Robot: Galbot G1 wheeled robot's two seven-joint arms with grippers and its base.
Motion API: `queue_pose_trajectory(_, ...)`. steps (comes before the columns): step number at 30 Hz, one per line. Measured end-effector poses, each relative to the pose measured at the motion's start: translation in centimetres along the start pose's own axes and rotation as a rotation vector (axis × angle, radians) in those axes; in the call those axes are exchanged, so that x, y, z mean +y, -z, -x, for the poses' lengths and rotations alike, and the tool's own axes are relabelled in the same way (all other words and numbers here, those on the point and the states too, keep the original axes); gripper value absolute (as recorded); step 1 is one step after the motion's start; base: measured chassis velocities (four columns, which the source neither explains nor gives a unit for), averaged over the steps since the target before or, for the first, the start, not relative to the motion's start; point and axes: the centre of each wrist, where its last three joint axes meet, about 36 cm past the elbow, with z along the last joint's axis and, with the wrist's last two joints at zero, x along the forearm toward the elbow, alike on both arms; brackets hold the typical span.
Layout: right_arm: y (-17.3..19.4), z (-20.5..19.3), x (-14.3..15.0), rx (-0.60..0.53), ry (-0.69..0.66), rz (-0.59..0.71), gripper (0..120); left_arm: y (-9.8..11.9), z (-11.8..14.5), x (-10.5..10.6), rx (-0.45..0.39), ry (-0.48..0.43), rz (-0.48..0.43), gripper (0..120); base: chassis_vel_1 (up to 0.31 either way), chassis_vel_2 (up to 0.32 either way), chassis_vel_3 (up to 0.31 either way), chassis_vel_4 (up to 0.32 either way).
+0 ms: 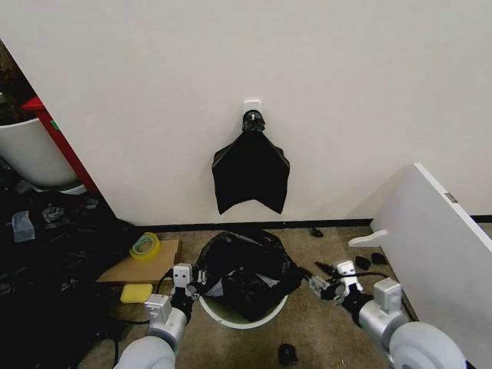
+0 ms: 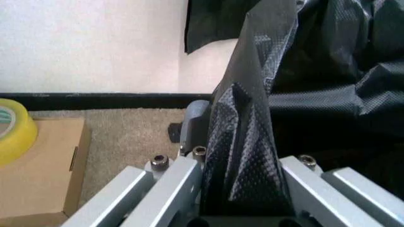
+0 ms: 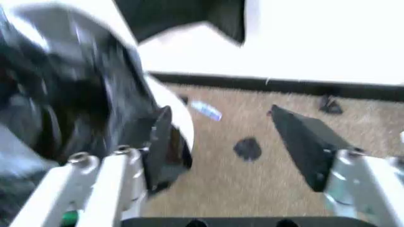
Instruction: Place the garbage bag over the trash bin.
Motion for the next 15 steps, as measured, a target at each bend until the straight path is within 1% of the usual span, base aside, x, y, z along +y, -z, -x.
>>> queue_pose_trajectory(1, 0.0, 0.0, 0.0, 0.0, 0.0, 0.0, 66, 0.0, 0.0, 0.0, 0.0, 0.0, 0.0, 1, 0.0, 0.0, 0.0, 0.0)
queue_pose_trajectory(3, 0.7, -0.9, 0.6, -0.037, 0.017, -0.006, 74, 0.2, 0.2, 0.1, 0.002, -0.003, 0.006, 1, 0.0, 0.0, 0.0, 0.0)
queue_pose_trajectory(5, 1.2, -1.9, 2.1, -0.063, 0.089, -0.038, 84, 0.3, 0.4, 0.0, 0.006, -0.013, 0.013, 1, 0.0, 0.0, 0.0, 0.0)
queue_pose_trajectory(6, 1.2, -2.2, 2.8, -0.066, 0.124, -0.05, 87, 0.4, 0.4, 0.0, 0.007, -0.019, 0.016, 1, 0.0, 0.0, 0.0, 0.0)
queue_pose_trajectory(7, 1.2, -2.2, 2.8, -0.066, 0.124, -0.05, 87, 0.4, 0.4, 0.0, 0.007, -0.019, 0.016, 1, 0.0, 0.0, 0.0, 0.0)
queue_pose_trajectory(9, 0.9, -2.3, 4.2, -0.058, 0.21, -0.08, 97, 0.5, 0.5, -0.1, 0.01, -0.035, 0.023, 1, 0.0, 0.0, 0.0, 0.0)
queue_pose_trajectory(10, 0.9, -2.1, 4.8, -0.045, 0.246, -0.102, 98, 0.6, 0.5, -0.2, 0.011, -0.043, 0.026, 1, 0.0, 0.0, 0.0, 0.0)
queue_pose_trajectory(13, 0.7, -1.5, 5.3, -0.03, 0.285, -0.129, 100, 0.7, 0.4, -0.3, 0.012, -0.054, 0.031, 1, 0.0, 0.0, 0.0, 0.0)
queue_pose_trajectory(15, 0.6, -0.6, 6.0, -0.005, 0.327, -0.149, 92, 0.9, 0.2, -0.5, 0.008, -0.072, 0.045, 1, 0.0, 0.0, 0.0, 0.0)
